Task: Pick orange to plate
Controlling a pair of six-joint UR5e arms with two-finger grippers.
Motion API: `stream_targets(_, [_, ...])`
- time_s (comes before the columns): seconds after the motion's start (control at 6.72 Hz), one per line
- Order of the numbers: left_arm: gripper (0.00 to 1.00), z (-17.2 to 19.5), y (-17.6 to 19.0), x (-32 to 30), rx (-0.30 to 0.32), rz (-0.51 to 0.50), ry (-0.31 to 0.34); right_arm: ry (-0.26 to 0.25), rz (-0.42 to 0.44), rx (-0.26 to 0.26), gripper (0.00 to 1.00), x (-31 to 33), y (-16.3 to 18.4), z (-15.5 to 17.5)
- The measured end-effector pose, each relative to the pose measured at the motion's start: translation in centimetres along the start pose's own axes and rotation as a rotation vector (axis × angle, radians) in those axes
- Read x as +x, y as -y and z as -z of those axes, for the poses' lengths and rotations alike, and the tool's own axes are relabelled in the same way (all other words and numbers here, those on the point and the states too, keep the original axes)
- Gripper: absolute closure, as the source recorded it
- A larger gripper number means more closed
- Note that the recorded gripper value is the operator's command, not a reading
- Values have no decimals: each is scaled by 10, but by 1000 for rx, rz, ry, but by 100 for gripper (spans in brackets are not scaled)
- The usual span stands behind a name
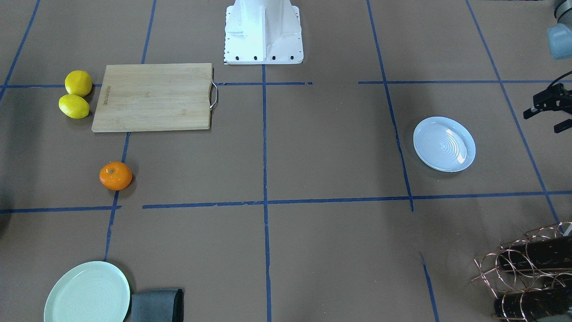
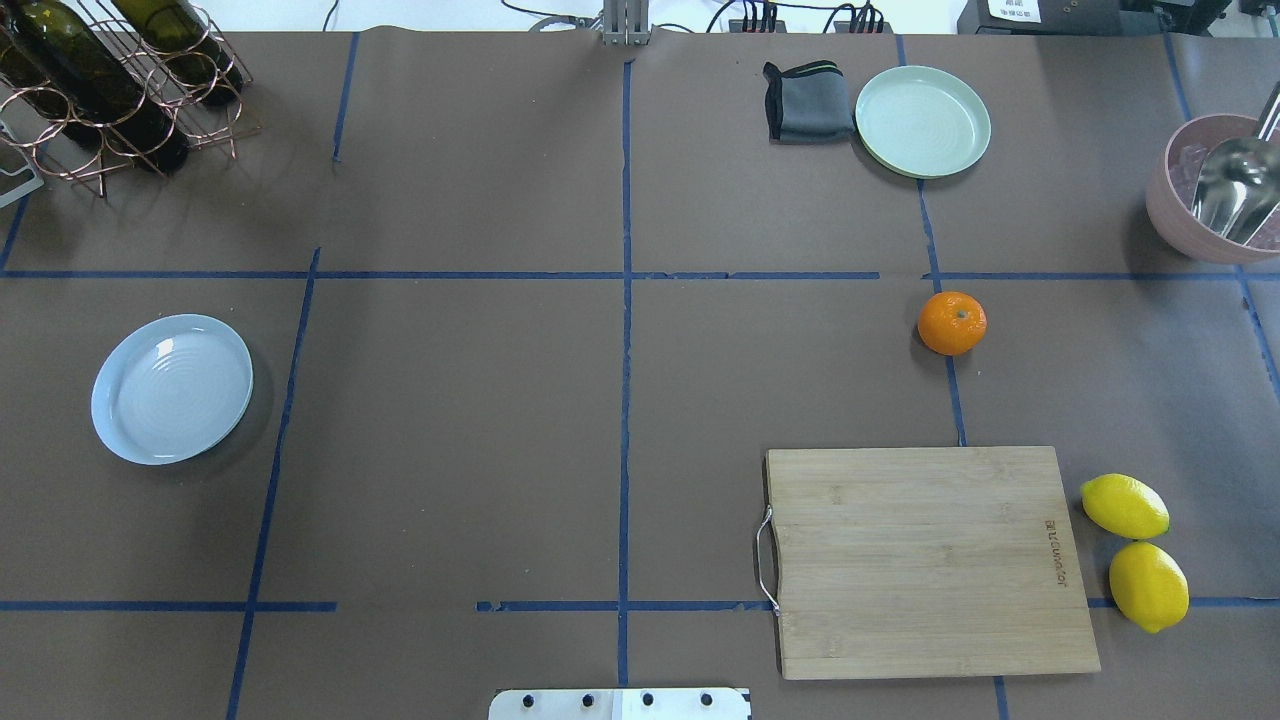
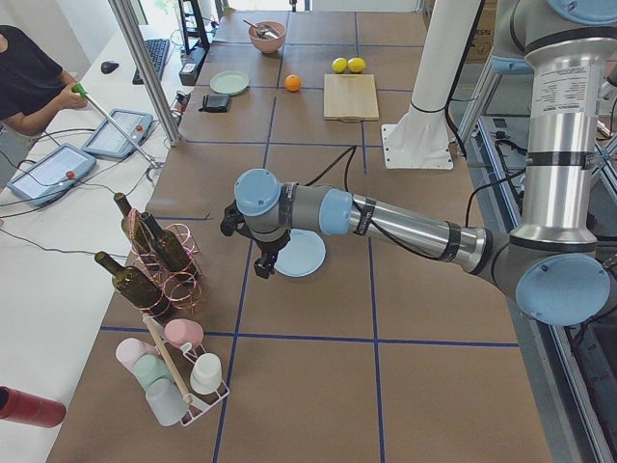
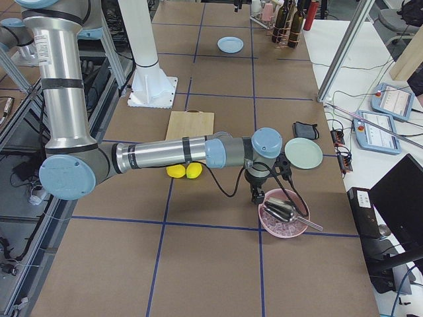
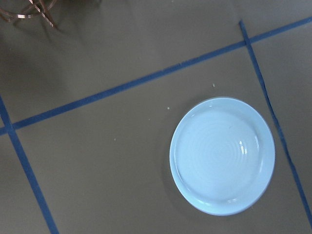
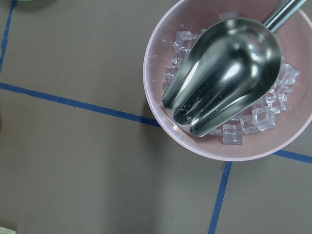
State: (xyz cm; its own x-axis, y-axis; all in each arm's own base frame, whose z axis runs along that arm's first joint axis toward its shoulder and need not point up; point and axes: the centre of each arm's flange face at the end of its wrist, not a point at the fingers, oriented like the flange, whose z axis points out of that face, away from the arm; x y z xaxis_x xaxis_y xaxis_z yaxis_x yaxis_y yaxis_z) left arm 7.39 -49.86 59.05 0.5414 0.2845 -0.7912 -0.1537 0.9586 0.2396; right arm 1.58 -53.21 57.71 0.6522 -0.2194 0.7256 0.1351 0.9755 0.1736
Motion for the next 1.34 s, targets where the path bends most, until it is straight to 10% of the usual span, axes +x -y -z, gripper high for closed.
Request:
stream_targets(0.3, [7,-71,0,27,58,116,80,1,0,0,0,0,0,0])
stream_targets(1.04, [18,-133,-21,61,-21,115,71,5,-5,-3,0,1,-3,-2])
stream_targets(1.34, [41,-140,-23,61,-34,112,73,6,-3,-3,0,0,-3,-2])
